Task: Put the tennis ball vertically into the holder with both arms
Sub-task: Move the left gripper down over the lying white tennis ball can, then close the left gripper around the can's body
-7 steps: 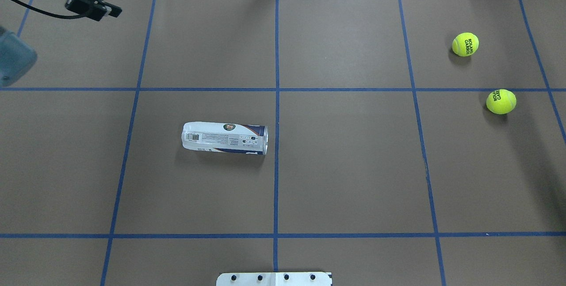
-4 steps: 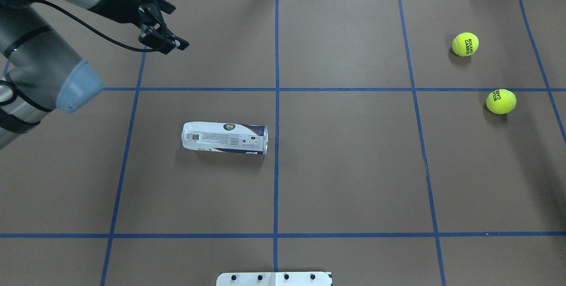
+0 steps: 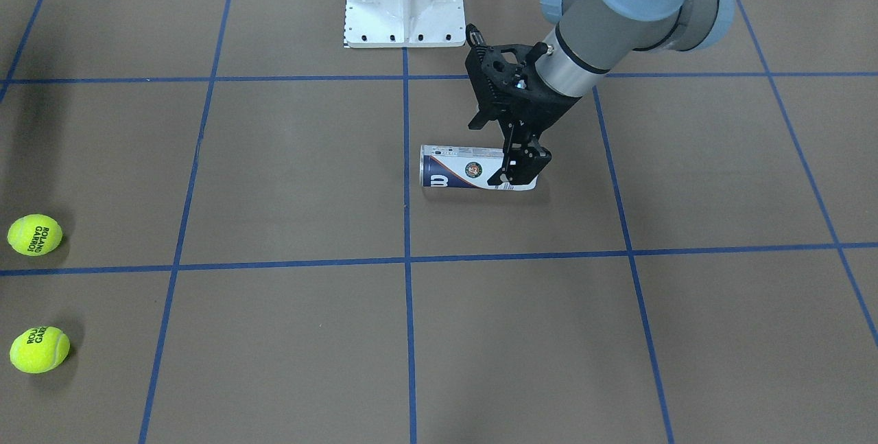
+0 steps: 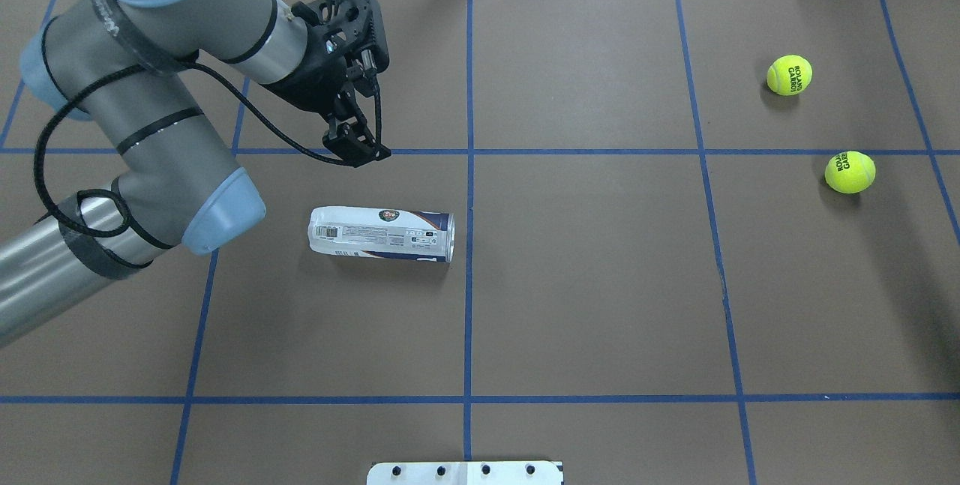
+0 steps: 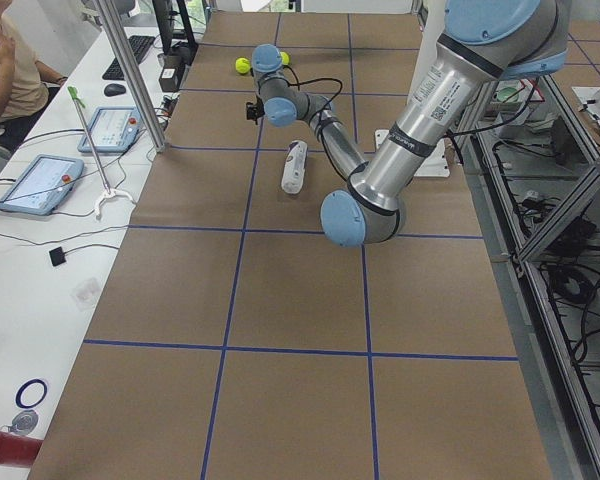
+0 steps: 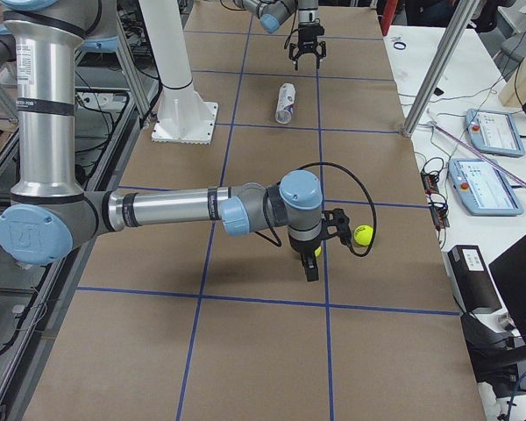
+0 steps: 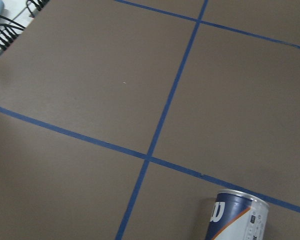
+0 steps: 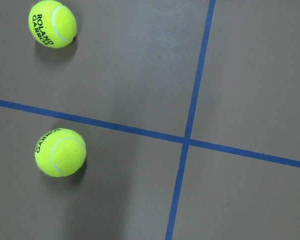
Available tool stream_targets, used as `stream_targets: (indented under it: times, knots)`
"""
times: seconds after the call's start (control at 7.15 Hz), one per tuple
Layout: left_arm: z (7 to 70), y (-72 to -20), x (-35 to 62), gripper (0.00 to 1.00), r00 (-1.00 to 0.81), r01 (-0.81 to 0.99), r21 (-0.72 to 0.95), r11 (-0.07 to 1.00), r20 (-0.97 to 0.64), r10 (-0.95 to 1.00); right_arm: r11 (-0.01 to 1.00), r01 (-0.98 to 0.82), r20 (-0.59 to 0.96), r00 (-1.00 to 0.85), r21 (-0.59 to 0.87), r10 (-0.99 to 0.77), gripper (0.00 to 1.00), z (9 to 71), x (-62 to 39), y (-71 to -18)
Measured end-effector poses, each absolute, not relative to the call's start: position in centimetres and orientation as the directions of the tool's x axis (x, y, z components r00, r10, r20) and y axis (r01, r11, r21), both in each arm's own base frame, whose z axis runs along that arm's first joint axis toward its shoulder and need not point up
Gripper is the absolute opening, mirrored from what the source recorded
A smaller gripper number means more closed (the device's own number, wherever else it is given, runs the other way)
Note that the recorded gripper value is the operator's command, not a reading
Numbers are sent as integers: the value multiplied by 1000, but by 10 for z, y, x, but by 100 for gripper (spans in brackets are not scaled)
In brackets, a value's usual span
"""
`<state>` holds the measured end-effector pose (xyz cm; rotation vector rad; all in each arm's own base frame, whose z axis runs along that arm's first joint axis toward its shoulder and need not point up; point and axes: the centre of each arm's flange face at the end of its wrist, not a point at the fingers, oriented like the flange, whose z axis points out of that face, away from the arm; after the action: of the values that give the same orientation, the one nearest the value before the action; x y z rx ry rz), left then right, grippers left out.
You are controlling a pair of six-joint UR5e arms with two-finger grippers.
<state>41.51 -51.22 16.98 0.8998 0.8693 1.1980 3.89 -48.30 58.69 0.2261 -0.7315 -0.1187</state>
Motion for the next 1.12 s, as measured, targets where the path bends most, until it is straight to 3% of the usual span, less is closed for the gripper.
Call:
stream_targets:
  times: [0.56, 1.12]
  knots:
    - [174, -460, 502, 100, 118, -568, 823, -32, 120, 986, 969, 29, 648, 739, 244, -185, 99, 587, 39, -483]
    - [175, -425, 545, 100, 100, -602, 796, -65, 156, 983, 970, 28, 653, 735, 241, -183, 99, 588, 39, -481]
